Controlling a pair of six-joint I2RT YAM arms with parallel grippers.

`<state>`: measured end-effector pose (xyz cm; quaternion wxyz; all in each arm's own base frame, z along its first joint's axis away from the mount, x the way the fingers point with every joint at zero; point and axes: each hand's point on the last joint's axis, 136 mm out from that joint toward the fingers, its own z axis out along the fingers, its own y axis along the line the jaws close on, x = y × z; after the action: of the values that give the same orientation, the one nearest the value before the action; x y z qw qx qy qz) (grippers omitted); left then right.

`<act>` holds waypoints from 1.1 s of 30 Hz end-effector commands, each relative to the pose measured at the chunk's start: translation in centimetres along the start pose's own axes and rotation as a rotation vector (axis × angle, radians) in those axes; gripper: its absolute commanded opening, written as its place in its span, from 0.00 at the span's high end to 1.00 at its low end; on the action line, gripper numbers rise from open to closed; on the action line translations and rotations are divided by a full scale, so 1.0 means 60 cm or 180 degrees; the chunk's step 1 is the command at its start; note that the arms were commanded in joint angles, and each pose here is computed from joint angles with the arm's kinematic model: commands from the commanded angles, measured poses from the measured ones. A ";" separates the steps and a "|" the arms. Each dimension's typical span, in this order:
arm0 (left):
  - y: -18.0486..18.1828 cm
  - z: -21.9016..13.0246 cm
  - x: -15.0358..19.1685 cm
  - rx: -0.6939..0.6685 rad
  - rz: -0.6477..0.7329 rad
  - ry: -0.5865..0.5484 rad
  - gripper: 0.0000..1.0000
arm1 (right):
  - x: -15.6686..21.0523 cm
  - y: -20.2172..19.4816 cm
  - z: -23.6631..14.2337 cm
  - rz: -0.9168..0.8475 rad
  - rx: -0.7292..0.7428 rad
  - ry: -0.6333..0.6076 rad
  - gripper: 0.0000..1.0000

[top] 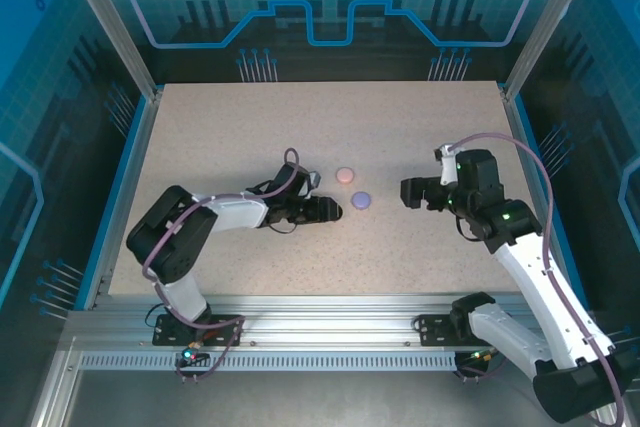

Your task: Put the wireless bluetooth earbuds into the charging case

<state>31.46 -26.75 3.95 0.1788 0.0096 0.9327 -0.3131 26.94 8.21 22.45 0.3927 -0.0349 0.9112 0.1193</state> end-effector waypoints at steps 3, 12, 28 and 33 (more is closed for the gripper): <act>0.011 -0.082 -0.039 -0.0315 0.0341 -0.0440 0.25 | -0.016 -0.061 0.004 0.0054 0.0461 -0.0097 0.00; 0.058 -0.262 -0.137 -0.1158 0.0870 -0.1696 0.01 | 0.014 -0.149 0.082 0.0170 0.0683 -0.0489 0.00; 0.217 -0.339 -0.171 -0.1881 0.1125 -0.2702 0.01 | 0.000 -0.159 0.207 -0.0485 0.0568 -0.1265 0.00; 0.226 -0.297 -0.167 -0.1731 0.1366 -0.2679 0.01 | 0.005 -0.155 0.237 -0.0584 0.0479 -0.1326 0.00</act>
<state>36.01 -3.86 11.85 0.5549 -0.0037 0.8318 0.0125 37.02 1.74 9.47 0.5353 -0.0333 0.8438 0.0172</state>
